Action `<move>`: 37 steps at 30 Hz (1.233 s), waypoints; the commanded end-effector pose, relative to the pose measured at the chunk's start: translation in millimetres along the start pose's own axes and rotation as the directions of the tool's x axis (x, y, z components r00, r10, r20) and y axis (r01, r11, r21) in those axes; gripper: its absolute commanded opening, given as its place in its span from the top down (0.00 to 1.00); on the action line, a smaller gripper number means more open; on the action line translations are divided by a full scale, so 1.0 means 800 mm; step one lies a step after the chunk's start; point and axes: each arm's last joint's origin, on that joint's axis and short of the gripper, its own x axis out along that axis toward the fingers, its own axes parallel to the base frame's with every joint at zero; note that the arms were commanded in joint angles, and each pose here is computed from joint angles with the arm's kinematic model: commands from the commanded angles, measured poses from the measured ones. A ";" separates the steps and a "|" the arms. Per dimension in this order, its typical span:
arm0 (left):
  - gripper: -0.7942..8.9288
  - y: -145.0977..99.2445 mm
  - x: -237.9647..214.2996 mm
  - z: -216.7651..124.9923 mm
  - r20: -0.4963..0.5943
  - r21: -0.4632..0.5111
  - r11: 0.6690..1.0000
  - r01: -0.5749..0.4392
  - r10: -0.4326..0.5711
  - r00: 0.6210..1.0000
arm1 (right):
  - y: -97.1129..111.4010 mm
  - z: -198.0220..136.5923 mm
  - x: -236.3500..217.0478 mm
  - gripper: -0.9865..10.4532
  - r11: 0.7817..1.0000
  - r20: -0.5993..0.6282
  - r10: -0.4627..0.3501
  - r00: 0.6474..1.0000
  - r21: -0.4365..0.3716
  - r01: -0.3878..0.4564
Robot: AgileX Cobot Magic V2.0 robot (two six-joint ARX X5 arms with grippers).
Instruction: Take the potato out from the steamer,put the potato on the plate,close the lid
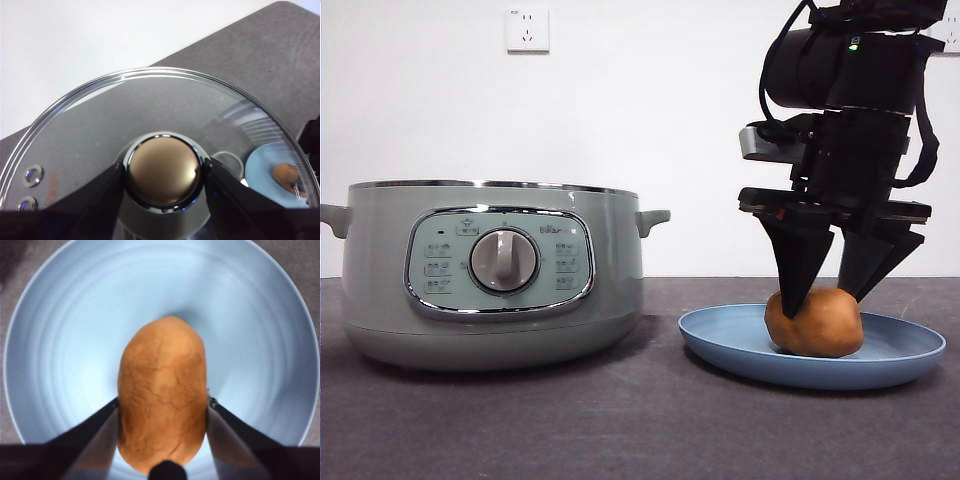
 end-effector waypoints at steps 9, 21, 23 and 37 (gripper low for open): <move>0.93 -0.002 -0.011 -0.005 -0.025 0.006 1.000 0.022 -0.022 0.999 | -0.007 -0.005 -0.013 0.36 1.000 -0.032 -0.005 0.999 0.029 0.006; 0.93 -0.006 0.050 -0.025 -0.162 0.022 0.998 0.059 -0.055 0.985 | -0.006 -0.047 -0.186 0.36 0.996 0.314 0.006 0.950 0.080 -0.032; 0.93 -0.009 0.073 -0.035 -0.203 0.019 0.994 0.105 -0.099 0.974 | -0.007 -0.067 -0.212 0.36 0.994 0.355 0.006 0.935 0.097 -0.043; 0.93 -0.021 0.197 -0.105 -0.261 -0.049 0.991 0.122 -0.131 0.957 | -0.009 -0.173 -0.297 0.37 0.993 0.500 -0.002 0.866 0.105 -0.058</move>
